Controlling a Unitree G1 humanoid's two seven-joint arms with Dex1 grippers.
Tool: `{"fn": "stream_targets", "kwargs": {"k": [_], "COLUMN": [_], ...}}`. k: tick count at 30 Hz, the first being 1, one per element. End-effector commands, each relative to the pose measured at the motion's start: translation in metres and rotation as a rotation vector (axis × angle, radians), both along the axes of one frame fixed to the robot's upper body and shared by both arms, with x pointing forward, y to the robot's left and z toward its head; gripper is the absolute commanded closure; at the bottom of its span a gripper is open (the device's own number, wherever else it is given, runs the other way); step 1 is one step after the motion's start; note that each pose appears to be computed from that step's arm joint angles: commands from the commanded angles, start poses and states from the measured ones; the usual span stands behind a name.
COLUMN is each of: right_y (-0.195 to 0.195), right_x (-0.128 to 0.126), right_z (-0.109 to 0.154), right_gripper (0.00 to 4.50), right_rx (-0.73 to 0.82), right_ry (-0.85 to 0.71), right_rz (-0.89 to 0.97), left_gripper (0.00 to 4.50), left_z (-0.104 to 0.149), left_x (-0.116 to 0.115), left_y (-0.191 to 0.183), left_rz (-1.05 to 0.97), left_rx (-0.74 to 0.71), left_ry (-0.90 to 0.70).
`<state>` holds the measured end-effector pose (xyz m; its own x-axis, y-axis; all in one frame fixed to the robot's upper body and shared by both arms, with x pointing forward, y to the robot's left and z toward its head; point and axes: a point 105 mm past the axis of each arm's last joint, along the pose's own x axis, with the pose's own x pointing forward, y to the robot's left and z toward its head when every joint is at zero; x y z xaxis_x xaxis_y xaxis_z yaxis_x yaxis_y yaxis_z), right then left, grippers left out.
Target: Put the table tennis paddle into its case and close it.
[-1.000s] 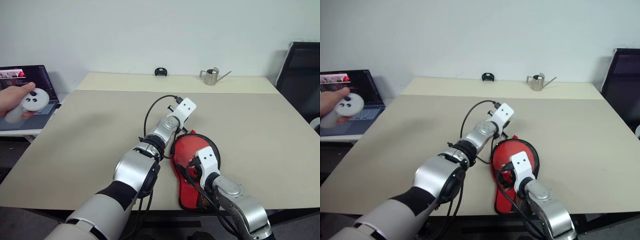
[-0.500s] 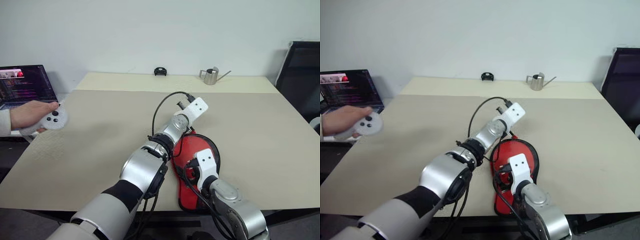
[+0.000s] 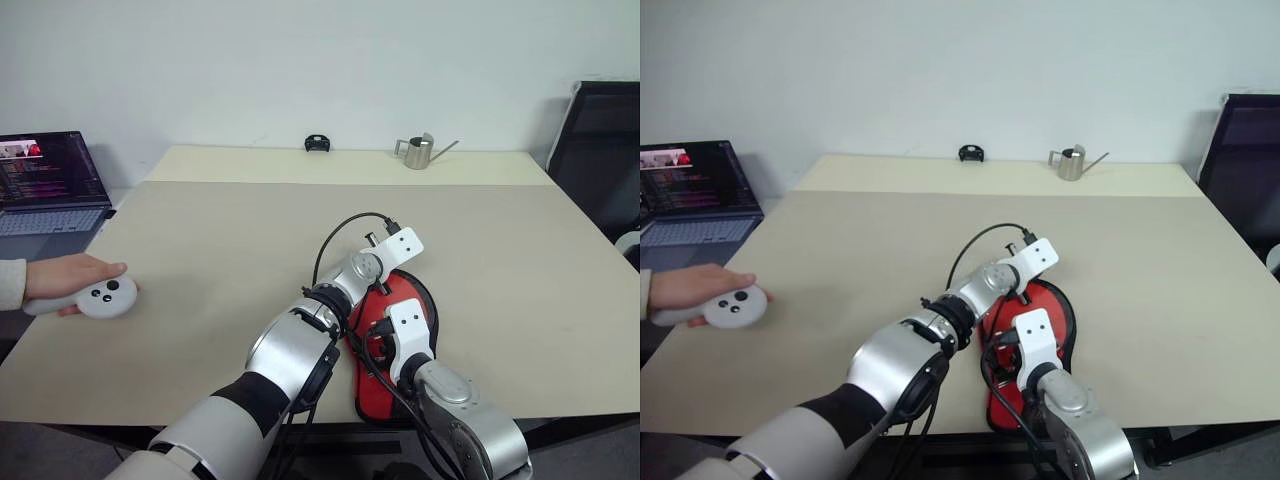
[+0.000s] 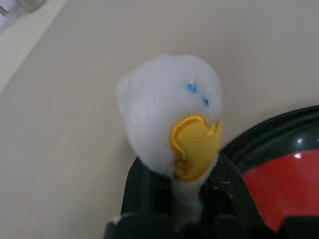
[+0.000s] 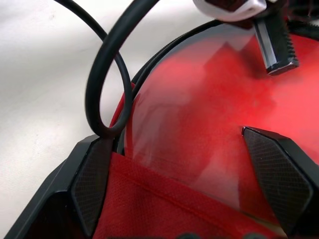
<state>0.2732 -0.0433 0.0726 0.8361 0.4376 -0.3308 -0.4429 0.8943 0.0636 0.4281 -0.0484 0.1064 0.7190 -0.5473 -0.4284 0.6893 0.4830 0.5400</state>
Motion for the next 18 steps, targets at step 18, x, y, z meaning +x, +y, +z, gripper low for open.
{"fn": "stream_targets", "kwargs": {"k": [18], "right_y": [0.0], "right_x": [0.004], "right_z": [-0.058], "right_gripper": [0.0], "right_rx": [-0.089], "right_ry": [0.225], "right_rz": [0.075], "left_gripper": [0.74], "left_z": [0.057], "left_x": [0.018], "left_y": [0.011], "left_rz": [-0.012], "left_rx": [-0.207], "left_ry": [-0.057]}}
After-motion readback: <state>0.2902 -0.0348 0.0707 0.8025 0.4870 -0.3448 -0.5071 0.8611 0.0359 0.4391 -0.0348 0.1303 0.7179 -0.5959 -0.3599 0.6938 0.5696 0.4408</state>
